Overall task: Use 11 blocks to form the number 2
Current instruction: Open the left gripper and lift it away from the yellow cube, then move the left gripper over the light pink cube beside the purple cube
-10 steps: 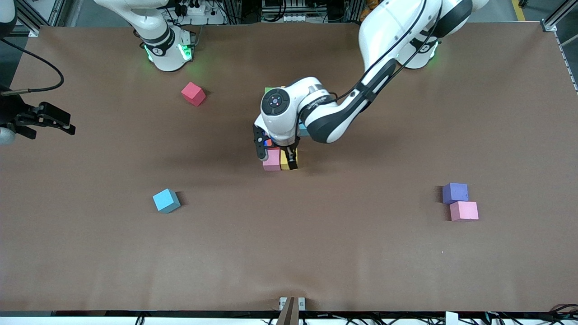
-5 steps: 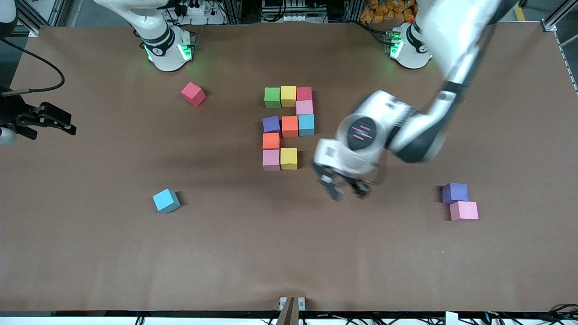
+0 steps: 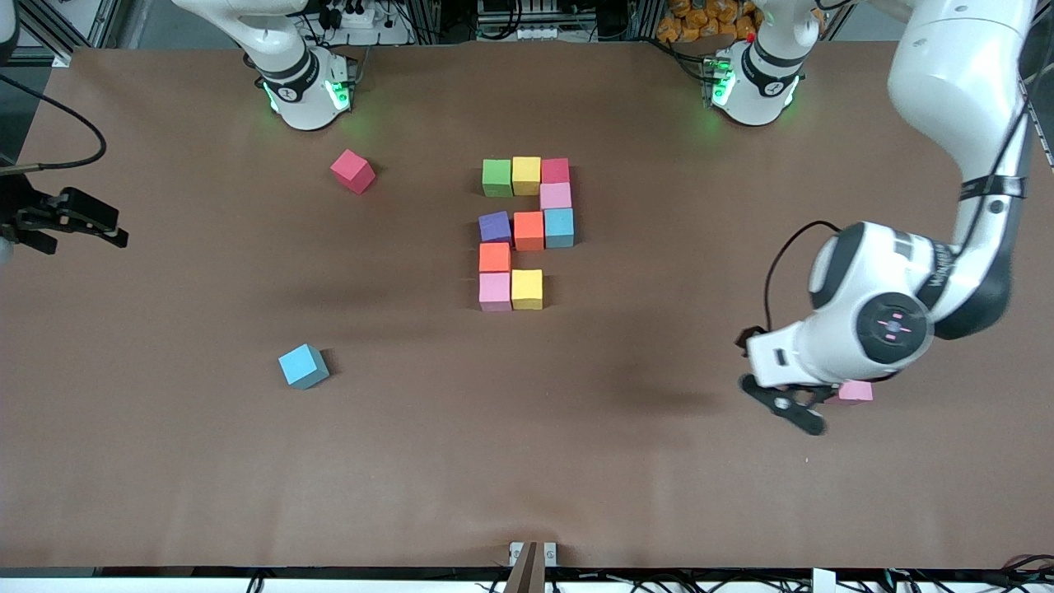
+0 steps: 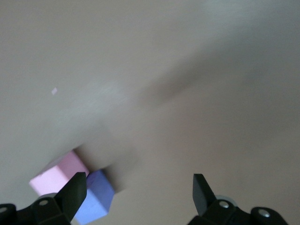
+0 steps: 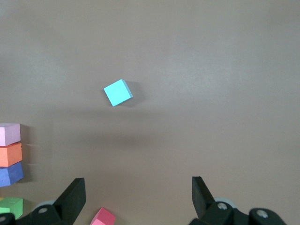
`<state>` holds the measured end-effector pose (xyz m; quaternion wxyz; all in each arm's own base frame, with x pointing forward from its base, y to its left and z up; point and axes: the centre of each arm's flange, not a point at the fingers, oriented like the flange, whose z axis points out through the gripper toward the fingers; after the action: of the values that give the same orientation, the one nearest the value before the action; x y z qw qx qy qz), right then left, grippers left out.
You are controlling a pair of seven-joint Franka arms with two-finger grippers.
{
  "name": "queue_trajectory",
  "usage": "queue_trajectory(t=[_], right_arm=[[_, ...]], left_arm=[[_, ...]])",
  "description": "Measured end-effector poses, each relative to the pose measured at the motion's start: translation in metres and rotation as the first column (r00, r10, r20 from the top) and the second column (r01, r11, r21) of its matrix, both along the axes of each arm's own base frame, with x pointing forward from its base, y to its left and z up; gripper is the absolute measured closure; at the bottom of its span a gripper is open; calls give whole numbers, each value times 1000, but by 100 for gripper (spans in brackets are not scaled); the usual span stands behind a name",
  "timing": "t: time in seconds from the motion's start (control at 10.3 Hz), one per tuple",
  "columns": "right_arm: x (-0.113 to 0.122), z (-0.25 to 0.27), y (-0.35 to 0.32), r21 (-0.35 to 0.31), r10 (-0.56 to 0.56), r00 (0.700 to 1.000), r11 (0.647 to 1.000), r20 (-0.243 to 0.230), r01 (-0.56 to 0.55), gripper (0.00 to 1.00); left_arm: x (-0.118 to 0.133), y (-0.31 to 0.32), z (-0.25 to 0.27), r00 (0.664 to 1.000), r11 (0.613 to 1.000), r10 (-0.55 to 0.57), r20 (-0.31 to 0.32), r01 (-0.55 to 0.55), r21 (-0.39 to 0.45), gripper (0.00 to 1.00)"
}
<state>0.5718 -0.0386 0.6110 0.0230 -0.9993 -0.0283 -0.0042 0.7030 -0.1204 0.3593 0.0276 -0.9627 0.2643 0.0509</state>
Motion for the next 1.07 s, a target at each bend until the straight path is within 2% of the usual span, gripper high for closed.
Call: queue_trajectory(t=[0.39, 0.59, 0.88, 1.07], right_arm=[[1, 1, 2, 4, 3, 1000, 1000, 10, -3, 0], [4, 0, 3, 3, 3, 1000, 1000, 21, -3, 0], [7, -4, 3, 4, 4, 1000, 1000, 16, -4, 0], [7, -4, 3, 4, 4, 1000, 1000, 16, -4, 0]], left_arm=[[10, 121, -20, 984, 984, 176, -22, -176, 16, 0], [13, 135, -41, 962, 962, 273, -12, -272, 30, 0], [18, 130, -69, 899, 899, 438, 11, -438, 25, 0], [21, 128, -83, 883, 883, 469, 30, -470, 14, 0]])
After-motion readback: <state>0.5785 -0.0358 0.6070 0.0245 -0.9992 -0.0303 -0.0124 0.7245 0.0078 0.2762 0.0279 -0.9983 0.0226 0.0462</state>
